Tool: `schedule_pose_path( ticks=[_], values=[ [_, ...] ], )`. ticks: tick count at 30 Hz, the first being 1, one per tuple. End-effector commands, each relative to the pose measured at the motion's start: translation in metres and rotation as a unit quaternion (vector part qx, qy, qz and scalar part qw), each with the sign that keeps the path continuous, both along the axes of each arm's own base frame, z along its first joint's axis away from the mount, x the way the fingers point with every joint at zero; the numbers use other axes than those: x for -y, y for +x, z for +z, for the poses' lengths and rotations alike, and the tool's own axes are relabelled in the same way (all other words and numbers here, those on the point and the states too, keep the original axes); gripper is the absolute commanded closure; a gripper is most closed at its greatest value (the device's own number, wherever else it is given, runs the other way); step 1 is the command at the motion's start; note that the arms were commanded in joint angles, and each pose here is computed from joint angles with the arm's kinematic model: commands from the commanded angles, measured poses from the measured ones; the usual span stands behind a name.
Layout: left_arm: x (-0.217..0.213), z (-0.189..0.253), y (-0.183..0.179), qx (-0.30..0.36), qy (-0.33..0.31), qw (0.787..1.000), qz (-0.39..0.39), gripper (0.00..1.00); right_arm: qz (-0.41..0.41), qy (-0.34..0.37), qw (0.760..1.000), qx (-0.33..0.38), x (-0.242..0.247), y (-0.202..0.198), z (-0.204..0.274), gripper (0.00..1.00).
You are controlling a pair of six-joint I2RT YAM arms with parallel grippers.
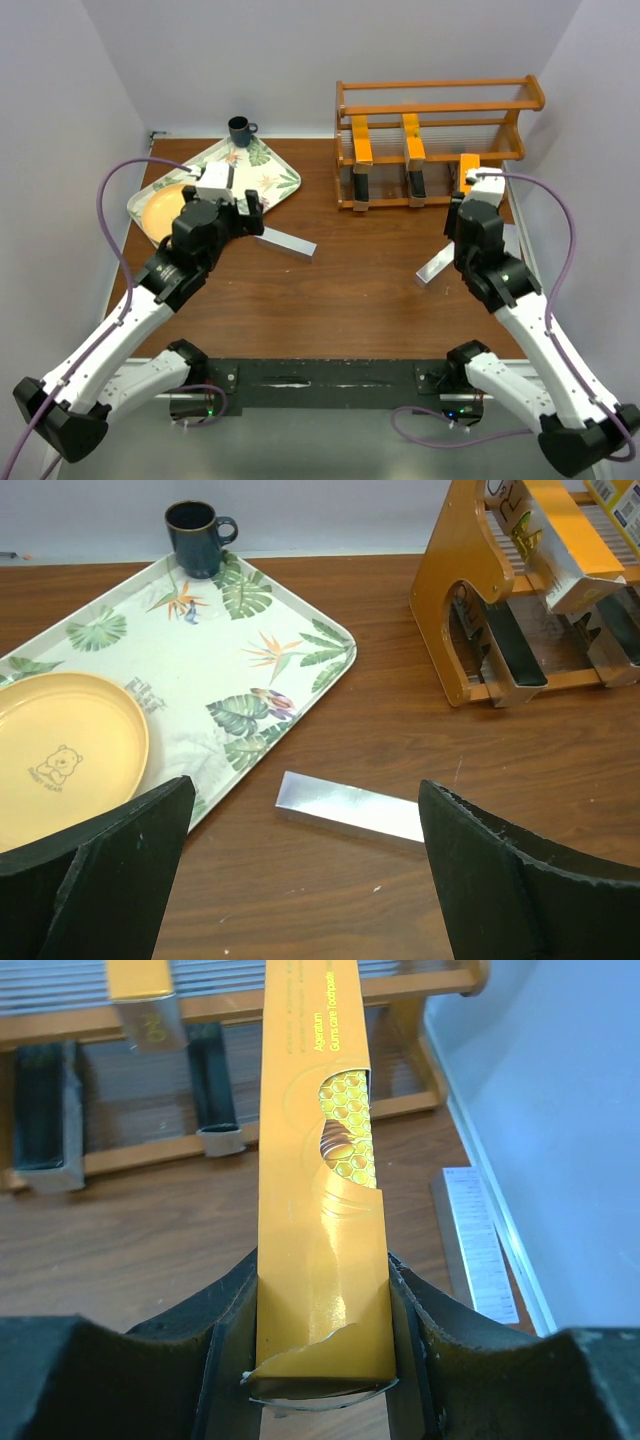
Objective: Place and organize the toothpastes onto the shelf
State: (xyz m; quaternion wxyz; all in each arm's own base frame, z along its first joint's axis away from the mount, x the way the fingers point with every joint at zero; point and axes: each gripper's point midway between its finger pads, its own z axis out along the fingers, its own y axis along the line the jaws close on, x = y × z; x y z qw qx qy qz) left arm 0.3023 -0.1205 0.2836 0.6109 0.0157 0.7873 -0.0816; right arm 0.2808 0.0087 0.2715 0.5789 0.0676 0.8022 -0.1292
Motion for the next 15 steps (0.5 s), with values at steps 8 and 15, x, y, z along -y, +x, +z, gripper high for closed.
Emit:
schedule_pose_path(
  ticks=[8,15],
  values=[
    [-0.025,0.011,-0.010,0.052,0.017,0.998,0.028,0.00,0.017,0.054,0.996,0.076,0.026,0.101,0.031,0.87],
    [-0.032,0.013,-0.012,0.057,0.020,0.997,0.041,0.00,0.069,0.084,0.989,0.098,0.041,0.153,0.032,0.87]
  ],
)
